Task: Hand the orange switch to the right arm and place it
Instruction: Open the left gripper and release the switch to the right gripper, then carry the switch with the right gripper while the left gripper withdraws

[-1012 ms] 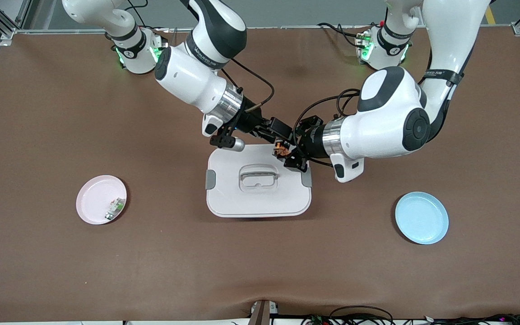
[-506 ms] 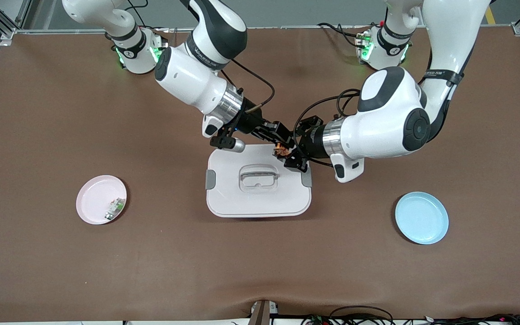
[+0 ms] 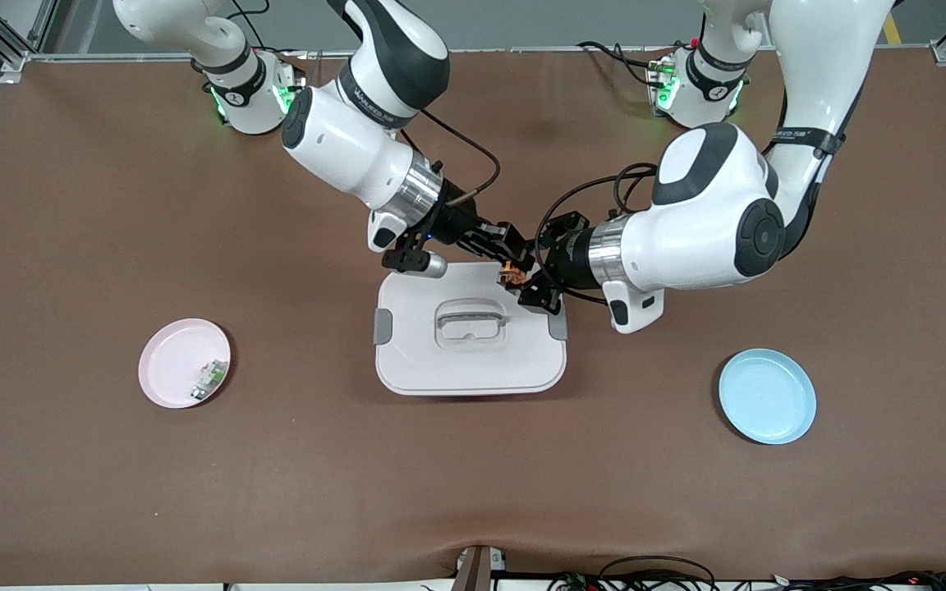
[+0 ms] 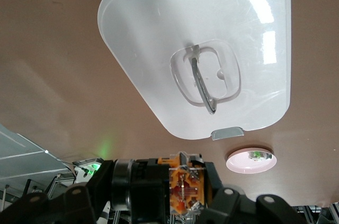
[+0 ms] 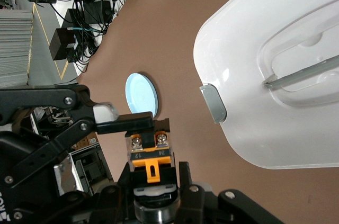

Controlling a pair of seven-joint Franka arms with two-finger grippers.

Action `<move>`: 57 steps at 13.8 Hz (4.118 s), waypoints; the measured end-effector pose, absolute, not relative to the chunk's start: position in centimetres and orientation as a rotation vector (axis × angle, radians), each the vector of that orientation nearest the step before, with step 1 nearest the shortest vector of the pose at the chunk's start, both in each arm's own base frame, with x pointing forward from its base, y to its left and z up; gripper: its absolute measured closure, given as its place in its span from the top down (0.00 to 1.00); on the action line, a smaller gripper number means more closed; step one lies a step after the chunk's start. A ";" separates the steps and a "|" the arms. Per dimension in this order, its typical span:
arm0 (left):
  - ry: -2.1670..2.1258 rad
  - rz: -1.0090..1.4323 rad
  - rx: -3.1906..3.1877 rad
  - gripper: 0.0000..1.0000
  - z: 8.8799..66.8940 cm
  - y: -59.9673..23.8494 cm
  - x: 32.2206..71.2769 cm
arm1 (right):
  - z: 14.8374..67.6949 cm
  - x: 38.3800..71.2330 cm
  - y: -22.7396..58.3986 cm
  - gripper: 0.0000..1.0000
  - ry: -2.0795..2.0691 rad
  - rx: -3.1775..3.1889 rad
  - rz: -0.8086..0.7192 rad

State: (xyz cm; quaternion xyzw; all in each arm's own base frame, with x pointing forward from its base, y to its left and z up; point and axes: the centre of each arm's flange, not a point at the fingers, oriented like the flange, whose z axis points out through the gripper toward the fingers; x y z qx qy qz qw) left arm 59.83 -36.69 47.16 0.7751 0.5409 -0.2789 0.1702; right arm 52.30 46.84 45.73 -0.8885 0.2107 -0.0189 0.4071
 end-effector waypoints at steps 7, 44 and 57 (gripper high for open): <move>1.535 -0.795 2.200 0.96 47.3 -37.1 59.7 | 45.9 52.4 46.9 0.34 0.536 -2.237 -0.049; 0.347 -0.073 3.061 1.00 62.2 -4.7 60.0 | 49.7 56.0 13.7 0.34 -1.523 -2.886 -0.005; 0.259 -0.031 3.177 1.00 65.4 -6.2 53.3 | 41.4 57.4 -7.2 0.34 -1.936 -2.694 -0.071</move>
